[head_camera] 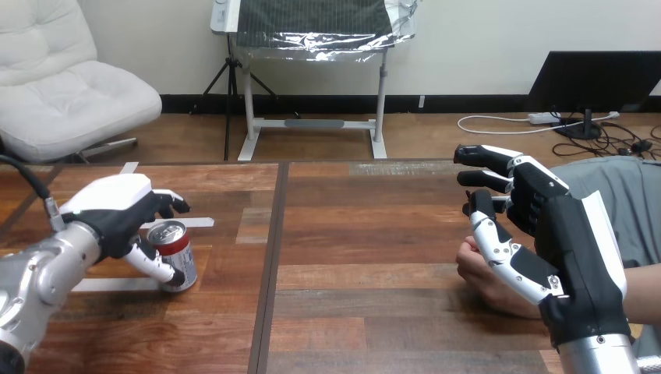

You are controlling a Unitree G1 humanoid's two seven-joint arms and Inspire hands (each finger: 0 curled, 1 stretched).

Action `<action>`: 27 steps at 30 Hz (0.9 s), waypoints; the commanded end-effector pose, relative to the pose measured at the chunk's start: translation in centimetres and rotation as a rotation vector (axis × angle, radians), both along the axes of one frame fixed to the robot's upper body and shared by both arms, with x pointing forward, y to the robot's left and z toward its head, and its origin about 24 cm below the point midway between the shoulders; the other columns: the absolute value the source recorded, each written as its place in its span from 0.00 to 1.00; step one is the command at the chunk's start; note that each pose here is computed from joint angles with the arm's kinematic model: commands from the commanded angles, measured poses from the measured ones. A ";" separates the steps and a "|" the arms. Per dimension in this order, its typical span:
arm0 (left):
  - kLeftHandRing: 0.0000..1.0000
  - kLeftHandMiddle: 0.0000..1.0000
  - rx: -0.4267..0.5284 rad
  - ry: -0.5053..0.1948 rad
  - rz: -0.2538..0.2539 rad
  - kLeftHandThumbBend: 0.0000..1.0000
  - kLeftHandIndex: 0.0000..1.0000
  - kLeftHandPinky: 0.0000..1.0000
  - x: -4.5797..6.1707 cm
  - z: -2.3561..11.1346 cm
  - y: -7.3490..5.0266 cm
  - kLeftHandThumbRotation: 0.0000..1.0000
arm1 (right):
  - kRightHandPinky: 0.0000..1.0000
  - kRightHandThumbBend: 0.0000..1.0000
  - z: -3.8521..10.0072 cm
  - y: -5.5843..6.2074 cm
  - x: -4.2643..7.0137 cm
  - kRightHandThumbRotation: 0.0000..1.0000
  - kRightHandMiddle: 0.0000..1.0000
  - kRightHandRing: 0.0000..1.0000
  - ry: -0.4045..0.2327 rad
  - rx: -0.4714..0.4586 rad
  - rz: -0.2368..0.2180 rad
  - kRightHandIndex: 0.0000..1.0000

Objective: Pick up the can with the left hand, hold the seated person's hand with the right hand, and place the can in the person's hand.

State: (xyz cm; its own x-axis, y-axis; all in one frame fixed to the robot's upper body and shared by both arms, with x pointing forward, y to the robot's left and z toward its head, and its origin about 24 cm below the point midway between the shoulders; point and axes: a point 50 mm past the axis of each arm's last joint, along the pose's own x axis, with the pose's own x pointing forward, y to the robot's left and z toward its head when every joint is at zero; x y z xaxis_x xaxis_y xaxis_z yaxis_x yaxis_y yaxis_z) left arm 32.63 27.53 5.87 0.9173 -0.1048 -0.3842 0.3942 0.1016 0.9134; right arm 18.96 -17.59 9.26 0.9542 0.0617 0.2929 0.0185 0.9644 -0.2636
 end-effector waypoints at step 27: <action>0.80 0.83 0.016 -0.083 -0.002 0.77 0.82 0.72 1.8 1.7 -0.9 0.19 | 0.57 0.15 2.1 0.1 0.9 0.00 0.77 0.73 -0.104 -0.022 0.031 0.70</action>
State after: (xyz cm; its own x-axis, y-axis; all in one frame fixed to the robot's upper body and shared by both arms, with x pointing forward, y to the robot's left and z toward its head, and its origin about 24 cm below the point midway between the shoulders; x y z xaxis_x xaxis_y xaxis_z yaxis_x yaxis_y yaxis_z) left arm 32.38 27.56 4.57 0.9036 -0.0856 -0.4198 0.4262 0.0815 0.9009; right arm 18.98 -17.71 9.30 0.9541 0.0728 0.2906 0.0108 0.9611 -0.2760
